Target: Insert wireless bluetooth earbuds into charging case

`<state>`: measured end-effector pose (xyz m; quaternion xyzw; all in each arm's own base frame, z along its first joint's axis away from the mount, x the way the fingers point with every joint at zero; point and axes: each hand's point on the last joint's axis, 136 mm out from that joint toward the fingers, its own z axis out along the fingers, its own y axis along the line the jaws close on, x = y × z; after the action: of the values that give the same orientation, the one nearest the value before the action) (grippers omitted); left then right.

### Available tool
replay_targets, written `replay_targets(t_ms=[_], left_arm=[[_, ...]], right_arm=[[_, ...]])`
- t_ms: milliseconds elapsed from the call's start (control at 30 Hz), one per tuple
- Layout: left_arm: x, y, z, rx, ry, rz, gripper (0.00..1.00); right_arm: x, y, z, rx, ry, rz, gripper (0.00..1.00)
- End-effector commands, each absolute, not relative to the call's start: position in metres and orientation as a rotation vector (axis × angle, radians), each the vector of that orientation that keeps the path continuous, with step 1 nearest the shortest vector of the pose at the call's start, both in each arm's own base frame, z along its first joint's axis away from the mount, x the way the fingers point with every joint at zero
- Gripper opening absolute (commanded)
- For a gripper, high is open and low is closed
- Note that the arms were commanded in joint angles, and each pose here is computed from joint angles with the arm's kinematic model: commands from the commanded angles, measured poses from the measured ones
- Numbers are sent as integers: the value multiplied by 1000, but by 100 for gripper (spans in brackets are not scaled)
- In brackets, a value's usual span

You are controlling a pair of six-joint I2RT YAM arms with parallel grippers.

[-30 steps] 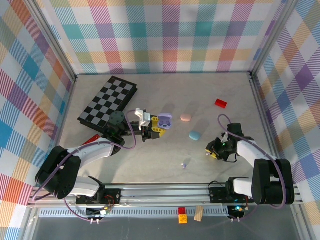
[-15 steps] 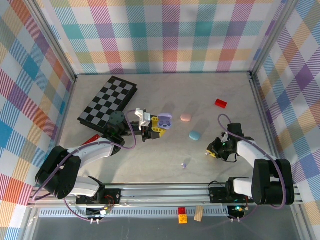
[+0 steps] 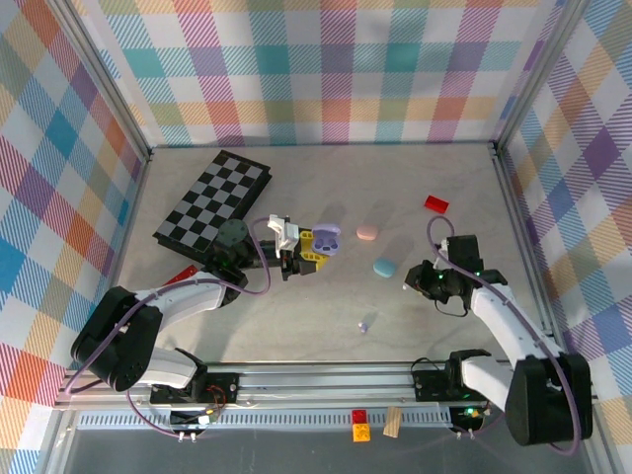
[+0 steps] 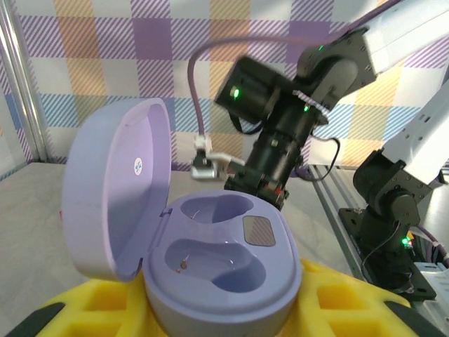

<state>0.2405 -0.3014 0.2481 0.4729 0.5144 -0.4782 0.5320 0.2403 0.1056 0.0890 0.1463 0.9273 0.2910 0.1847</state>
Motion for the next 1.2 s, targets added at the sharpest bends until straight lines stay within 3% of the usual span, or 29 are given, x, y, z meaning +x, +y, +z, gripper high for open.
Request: replay_targets(t_ms=[0,233,567,800,1167], left_arm=[[245,-300,254,1143,1189,-1107,35],[244,-301,251,1151,1193,-1115,35],[243,-300,245,1176,1219,-1091,35],[243,-300,243,1185,1227,-1084,35],[241,-299,245,1199,1224,-1066,35]], right_arm=[[254,123,136,120,2471,774,18],[247,179,222,-276,2204,907,19],[229,241,286,-711,2021,834,19],[233,275,289,-889,1982,797,19],[235,287,266,-954,2049,786,19]])
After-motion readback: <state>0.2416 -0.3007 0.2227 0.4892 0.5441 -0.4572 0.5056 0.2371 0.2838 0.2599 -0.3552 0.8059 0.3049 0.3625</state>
